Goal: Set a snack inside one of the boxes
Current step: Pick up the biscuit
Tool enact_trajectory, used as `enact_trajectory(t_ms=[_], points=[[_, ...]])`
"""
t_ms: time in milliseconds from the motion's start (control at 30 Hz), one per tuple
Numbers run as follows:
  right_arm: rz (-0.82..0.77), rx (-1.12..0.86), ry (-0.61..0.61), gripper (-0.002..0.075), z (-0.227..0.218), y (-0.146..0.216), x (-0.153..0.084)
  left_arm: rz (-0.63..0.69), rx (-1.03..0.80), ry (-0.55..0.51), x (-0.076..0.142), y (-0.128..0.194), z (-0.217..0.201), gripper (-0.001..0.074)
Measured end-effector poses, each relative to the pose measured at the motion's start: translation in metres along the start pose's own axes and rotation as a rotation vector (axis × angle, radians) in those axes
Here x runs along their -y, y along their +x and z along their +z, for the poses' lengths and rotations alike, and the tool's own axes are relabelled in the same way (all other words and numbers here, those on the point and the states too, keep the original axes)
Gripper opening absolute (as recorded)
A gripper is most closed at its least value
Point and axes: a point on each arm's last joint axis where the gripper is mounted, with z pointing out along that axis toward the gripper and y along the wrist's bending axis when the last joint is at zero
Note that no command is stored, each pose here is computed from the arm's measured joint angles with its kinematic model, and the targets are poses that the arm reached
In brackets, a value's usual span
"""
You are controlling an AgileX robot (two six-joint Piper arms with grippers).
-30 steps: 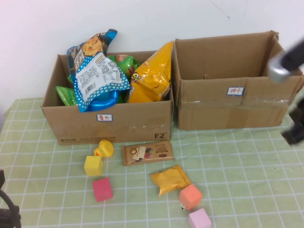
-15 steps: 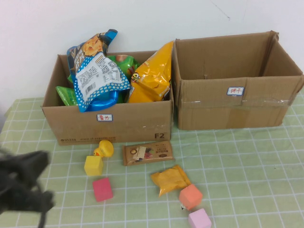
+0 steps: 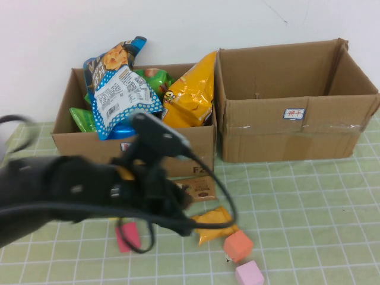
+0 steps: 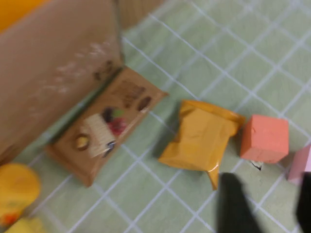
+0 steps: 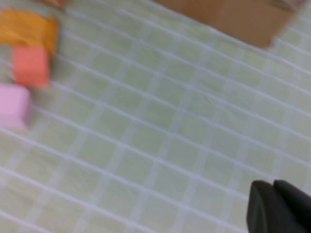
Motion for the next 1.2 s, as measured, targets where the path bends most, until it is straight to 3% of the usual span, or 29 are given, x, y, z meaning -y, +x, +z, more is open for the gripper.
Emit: enact_trajectory(t_ms=[100,167,233,400,600,1200], points=[[-0.024,-0.034,0.057,0.0006,-0.011,0.010,0.007,0.076,-0.077,0.028,0.007,-0.005,0.031,0.0418],[-0.027,-0.049,0.082,0.0006,-0.016,0.016,0.010,0.117,-0.118,0.042,0.012,-0.006,0.051,0.0494],[-0.036,-0.039,0.108,0.0006,-0.021,0.019,0.013,0.146,-0.151,0.053,0.016,-0.007,0.070,0.0525],[-0.062,-0.035,0.136,0.0005,-0.021,0.024,0.014,0.142,-0.306,0.079,0.017,-0.006,0.120,0.0547],[-0.088,-0.046,0.153,0.0005,-0.015,0.031,0.014,0.215,-0.422,0.013,0.005,-0.010,0.156,0.0550],[-0.066,-0.016,0.180,0.0005,-0.016,0.028,0.017,0.278,-0.550,0.009,0.000,0.005,0.180,0.0533]])
